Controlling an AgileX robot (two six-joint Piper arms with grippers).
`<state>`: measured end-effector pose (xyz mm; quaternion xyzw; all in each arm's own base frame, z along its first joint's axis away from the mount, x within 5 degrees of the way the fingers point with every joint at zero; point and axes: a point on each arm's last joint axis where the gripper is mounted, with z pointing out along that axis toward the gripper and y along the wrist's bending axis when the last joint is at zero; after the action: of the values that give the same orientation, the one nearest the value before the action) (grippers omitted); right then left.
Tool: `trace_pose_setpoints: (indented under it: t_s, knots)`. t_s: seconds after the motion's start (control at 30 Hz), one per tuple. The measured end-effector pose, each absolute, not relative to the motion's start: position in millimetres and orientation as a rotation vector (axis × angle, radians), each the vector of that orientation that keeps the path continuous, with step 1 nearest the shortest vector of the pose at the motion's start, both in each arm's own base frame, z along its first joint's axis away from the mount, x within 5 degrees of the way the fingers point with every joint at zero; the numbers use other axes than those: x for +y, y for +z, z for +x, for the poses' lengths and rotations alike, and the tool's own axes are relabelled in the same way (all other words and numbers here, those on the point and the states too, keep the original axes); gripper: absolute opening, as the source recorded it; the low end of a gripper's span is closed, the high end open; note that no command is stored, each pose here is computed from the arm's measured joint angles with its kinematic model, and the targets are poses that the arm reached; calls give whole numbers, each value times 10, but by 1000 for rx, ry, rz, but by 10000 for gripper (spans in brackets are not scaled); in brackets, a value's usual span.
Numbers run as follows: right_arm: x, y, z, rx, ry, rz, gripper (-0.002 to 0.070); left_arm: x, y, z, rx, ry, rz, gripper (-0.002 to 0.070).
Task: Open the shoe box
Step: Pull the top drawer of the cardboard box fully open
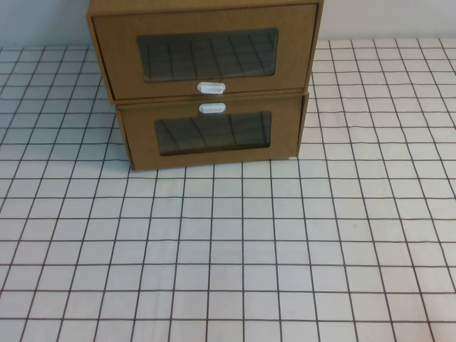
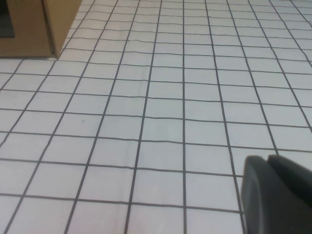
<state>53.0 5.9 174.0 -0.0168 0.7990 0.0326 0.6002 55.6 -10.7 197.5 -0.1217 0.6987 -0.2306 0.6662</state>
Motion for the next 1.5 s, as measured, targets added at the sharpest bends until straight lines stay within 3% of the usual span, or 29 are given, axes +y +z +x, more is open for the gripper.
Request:
trace_pose_setpoints:
  t_s: [0.13, 0.3, 0.6, 0.83, 1.07, 1.23, 1.5]
  knots:
    - [59, 1740, 530, 1852, 76, -39, -13, -114, 1966, 555, 1587, -540, -286, -2]
    - [59, 1740, 530, 1852, 76, -39, -13, -187, 2093, 584, 1737, -578, -256, -2]
    - [59, 1740, 530, 1852, 76, -39, -13, -361, 3072, 1063, 1974, -451, 108, -2]
    - [59, 1740, 530, 1852, 76, -39, -13, -524, 4042, 1822, 1985, -398, 383, -2]
    - [59, 1740, 530, 1852, 76, -39, -13, -690, 4598, 2696, 1951, -423, 512, -2]
    - [59, 1740, 530, 1852, 76, -39, -13, -799, 4719, 3213, 1959, -471, 579, -2]
    - [59, 1740, 530, 1852, 76, -39, -14, -945, 4567, 3891, 1968, -529, 609, -2]
